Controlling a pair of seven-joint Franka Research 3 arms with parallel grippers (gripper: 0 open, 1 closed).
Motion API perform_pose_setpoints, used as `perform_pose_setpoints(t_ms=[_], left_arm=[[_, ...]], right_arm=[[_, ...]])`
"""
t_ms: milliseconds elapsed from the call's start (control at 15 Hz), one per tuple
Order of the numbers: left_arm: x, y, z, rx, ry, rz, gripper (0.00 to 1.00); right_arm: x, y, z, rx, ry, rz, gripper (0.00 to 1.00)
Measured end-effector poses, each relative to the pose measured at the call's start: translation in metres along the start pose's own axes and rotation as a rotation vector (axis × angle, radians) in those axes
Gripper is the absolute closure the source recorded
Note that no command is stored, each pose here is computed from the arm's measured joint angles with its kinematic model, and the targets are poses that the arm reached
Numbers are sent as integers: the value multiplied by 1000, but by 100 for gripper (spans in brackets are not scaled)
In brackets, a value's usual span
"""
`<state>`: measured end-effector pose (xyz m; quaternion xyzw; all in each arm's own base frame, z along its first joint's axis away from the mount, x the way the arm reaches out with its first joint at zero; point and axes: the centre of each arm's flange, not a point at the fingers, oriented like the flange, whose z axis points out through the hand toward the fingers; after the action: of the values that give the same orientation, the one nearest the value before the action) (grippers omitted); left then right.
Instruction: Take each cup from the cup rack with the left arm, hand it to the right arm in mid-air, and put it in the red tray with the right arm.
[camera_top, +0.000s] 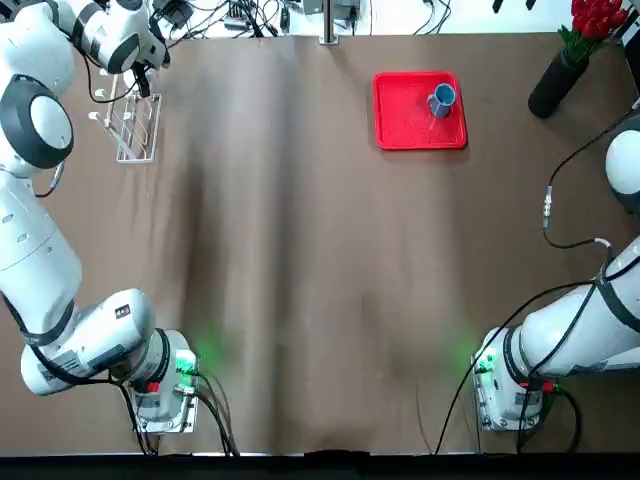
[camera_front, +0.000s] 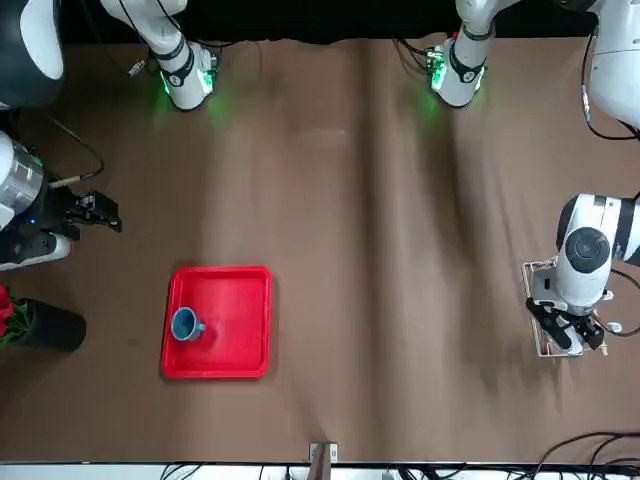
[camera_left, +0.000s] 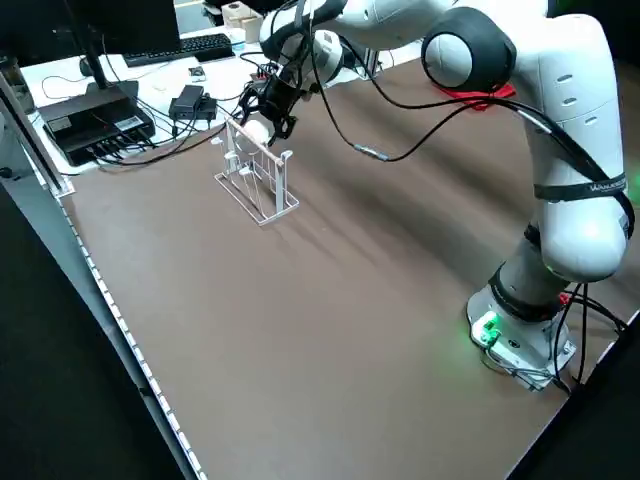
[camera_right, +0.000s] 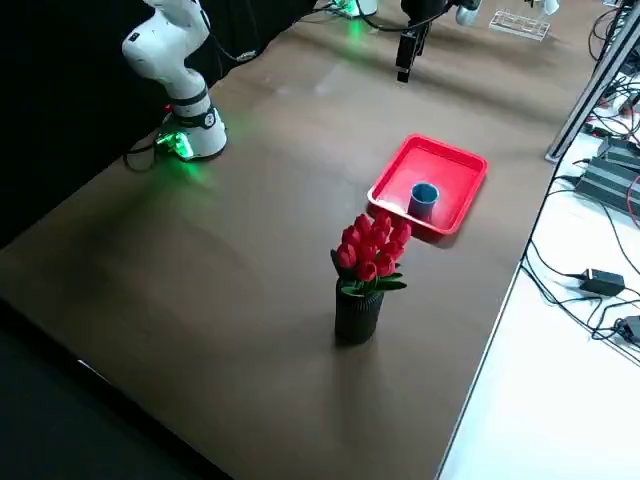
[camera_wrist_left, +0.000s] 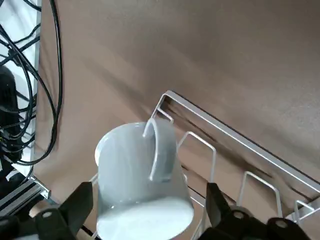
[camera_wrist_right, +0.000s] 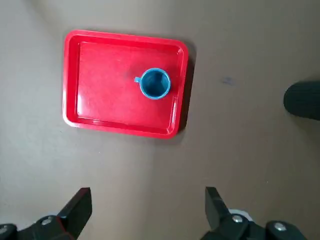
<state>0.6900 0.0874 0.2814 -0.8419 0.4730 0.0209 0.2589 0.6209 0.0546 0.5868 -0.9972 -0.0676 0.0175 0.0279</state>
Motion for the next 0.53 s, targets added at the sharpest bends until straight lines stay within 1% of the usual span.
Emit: perform_pose_setpoints(t_ms=[133, 267, 400, 467, 533], left_arm=[[0, 0, 0, 0, 0, 0, 0], [0, 0, 0, 0, 0, 0, 3], [0, 0, 0, 2, 2, 1, 18], [0, 0, 0, 3, 2, 1, 18], [0, 0, -1, 4, 4, 2, 22]], right_arm=[[0, -2, 2, 0, -5, -4, 0], [0, -5, 3, 1, -6, -9, 0], [0, -9, 4, 1, -7, -15, 0], [0, -10, 4, 1, -9, -16, 0], [0, -10, 5, 1, -10, -16, 0]])
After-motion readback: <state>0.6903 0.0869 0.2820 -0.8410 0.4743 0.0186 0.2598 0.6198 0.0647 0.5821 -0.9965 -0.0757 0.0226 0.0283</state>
